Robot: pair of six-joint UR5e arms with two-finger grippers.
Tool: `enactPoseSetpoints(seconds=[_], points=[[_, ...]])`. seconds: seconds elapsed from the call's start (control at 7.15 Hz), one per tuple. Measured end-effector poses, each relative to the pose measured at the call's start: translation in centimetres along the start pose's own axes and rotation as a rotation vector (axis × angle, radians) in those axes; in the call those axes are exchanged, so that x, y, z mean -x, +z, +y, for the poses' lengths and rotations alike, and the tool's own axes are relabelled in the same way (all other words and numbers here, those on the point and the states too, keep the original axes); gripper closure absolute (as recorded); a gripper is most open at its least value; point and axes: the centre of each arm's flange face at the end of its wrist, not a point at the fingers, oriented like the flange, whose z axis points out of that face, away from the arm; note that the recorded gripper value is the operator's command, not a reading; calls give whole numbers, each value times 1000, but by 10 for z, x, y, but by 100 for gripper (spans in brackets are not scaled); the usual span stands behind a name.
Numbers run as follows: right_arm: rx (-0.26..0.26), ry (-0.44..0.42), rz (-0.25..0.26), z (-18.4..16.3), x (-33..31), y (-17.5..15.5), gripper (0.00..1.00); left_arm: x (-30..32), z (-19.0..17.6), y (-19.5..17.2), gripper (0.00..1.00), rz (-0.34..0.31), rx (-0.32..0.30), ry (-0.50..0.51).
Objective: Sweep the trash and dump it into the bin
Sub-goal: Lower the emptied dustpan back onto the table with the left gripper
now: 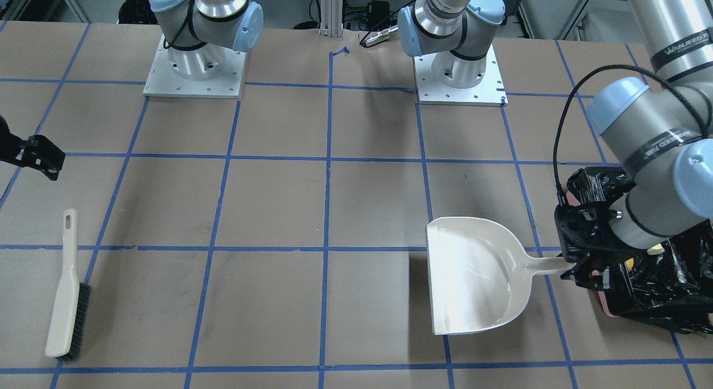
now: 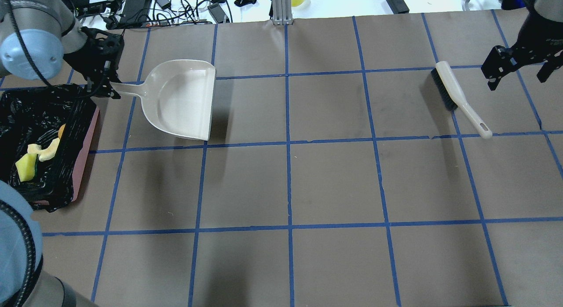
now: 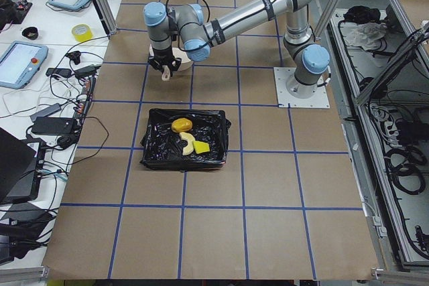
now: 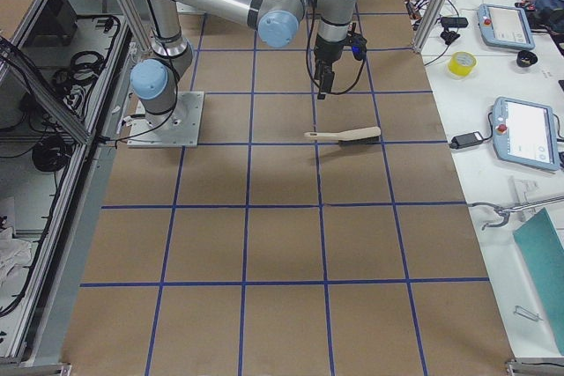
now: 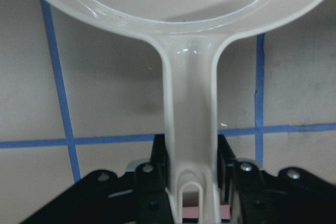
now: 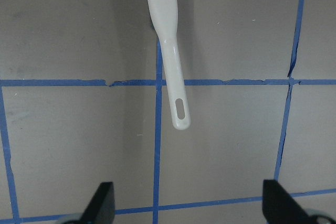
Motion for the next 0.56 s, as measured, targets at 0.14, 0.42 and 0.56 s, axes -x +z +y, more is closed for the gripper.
enactPoseSetpoints(seconds=[0.14,0.42,0.56], points=[[0,-2,0,0,0,0,0,10,-7,12,100,5,-1,3],[-1,-3,1,-1,0,0,0,26,-7,35,100,24,-4,9],[-1,-4,1,-1,0,0,0,31,-6,47,100,37,-10,11]])
